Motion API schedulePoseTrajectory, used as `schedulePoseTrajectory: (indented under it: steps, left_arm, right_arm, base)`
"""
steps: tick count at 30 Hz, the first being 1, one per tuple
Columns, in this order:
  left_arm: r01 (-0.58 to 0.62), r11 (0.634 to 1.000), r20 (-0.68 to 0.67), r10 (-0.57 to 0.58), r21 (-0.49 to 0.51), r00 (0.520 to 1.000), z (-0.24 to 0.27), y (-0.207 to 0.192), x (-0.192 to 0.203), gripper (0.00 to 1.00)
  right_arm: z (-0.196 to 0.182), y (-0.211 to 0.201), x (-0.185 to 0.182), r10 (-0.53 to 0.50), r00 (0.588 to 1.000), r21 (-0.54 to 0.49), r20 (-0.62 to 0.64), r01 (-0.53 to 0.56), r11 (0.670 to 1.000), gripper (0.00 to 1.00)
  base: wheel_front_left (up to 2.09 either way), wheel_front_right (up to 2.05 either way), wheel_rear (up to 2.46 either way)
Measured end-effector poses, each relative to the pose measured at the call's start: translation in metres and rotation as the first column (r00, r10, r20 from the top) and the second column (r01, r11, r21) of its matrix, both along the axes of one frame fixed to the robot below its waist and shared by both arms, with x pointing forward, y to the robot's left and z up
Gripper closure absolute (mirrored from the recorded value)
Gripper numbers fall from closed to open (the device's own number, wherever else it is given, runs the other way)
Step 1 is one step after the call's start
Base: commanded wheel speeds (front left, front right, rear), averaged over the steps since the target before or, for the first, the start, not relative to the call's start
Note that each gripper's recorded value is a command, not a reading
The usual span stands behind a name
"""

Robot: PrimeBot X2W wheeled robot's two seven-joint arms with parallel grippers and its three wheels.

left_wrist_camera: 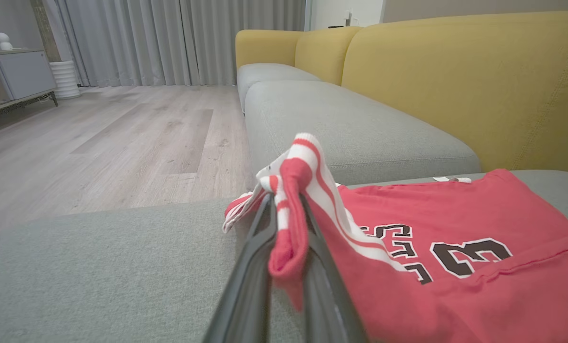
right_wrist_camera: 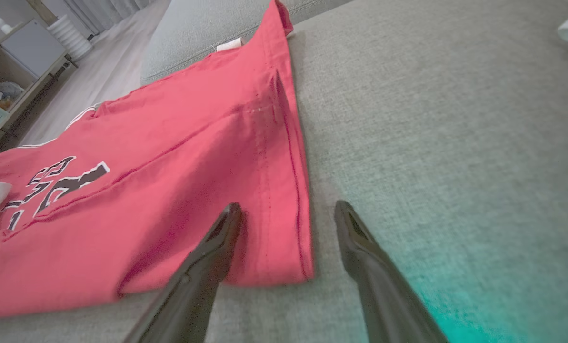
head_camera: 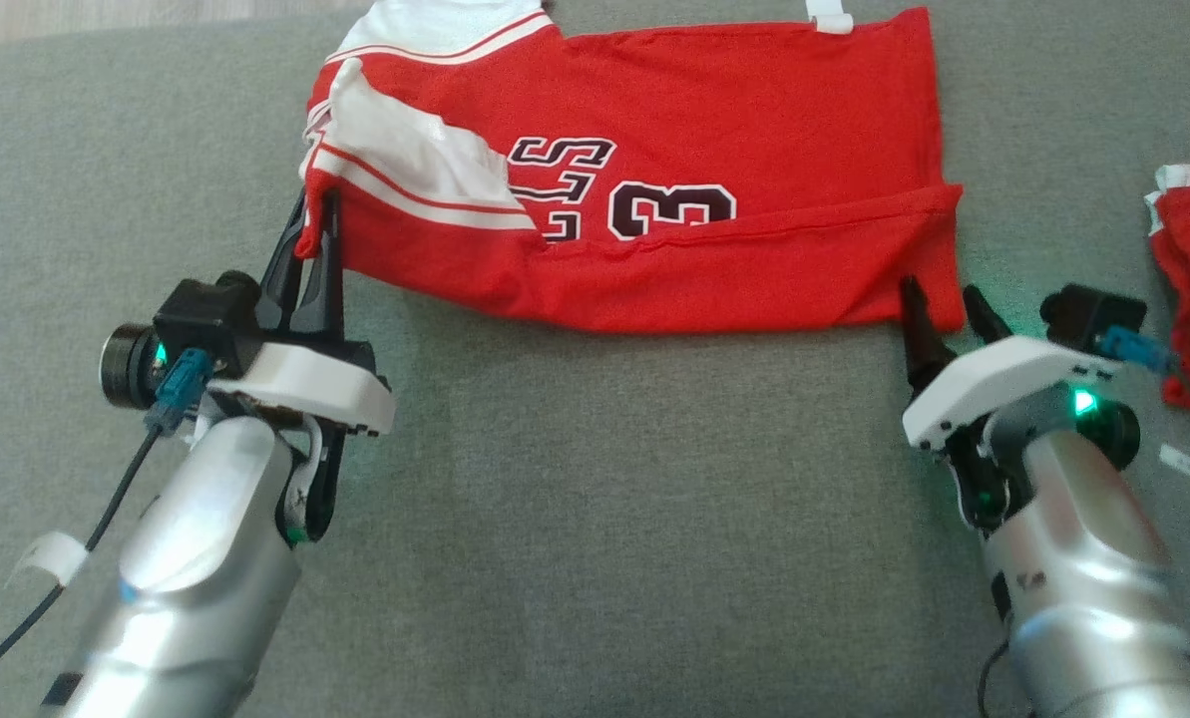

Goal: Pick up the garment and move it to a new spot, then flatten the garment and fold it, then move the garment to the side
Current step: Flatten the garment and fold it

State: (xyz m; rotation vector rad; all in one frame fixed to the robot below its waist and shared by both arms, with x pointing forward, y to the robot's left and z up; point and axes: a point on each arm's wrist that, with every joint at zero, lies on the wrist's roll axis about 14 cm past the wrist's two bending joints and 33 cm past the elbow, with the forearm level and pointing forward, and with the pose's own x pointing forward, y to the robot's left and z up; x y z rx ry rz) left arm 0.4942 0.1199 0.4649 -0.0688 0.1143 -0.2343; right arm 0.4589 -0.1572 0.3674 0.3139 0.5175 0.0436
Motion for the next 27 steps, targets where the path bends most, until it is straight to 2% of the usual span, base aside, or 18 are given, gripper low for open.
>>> schedulePoseTrajectory:
  steps: [5,6,7,9,16,27]
  left_arm:
    - [0.002,1.000,0.009,-0.002,0.004,1.000,0.002,0.001,-0.001,1.00]
    - [0.002,1.000,0.011,-0.002,0.004,1.000,0.003,0.001,-0.002,1.00]
    - [0.001,1.000,0.012,-0.001,0.004,1.000,0.004,0.001,-0.002,1.00]
    - [-0.007,1.000,0.010,0.007,0.008,1.000,0.003,0.002,-0.002,1.00]
    - [-0.021,0.999,-0.056,0.023,0.048,0.998,-0.011,0.011,-0.014,1.00]
    - [-0.027,0.997,-0.185,0.039,0.070,0.982,-0.033,0.020,-0.079,1.00]
  right_arm:
    - [-0.002,0.006,0.012,0.042,0.999,-0.034,-0.024,-0.042,0.999,0.00]
    - [-0.003,0.006,0.012,0.054,0.998,-0.050,-0.029,-0.055,0.997,0.58]
    - [-0.004,0.007,0.012,0.070,0.997,-0.074,-0.029,-0.072,0.995,1.00]
    - [-0.004,0.006,0.012,0.090,0.996,-0.116,-0.021,-0.092,0.989,1.00]
    - [0.005,-0.002,0.004,0.068,0.997,-0.135,0.021,-0.065,0.989,1.00]
    - [0.027,-0.013,-0.044,0.044,0.998,-0.131,0.044,-0.038,0.991,1.00]
  base:
    - [0.00,0.00,0.00]
    - [0.00,0.00,0.00]
    - [0.00,0.00,0.00]
    - [0.00,0.00,0.00]
    - [0.00,0.00,0.00]
    - [0.00,0.00,0.00]
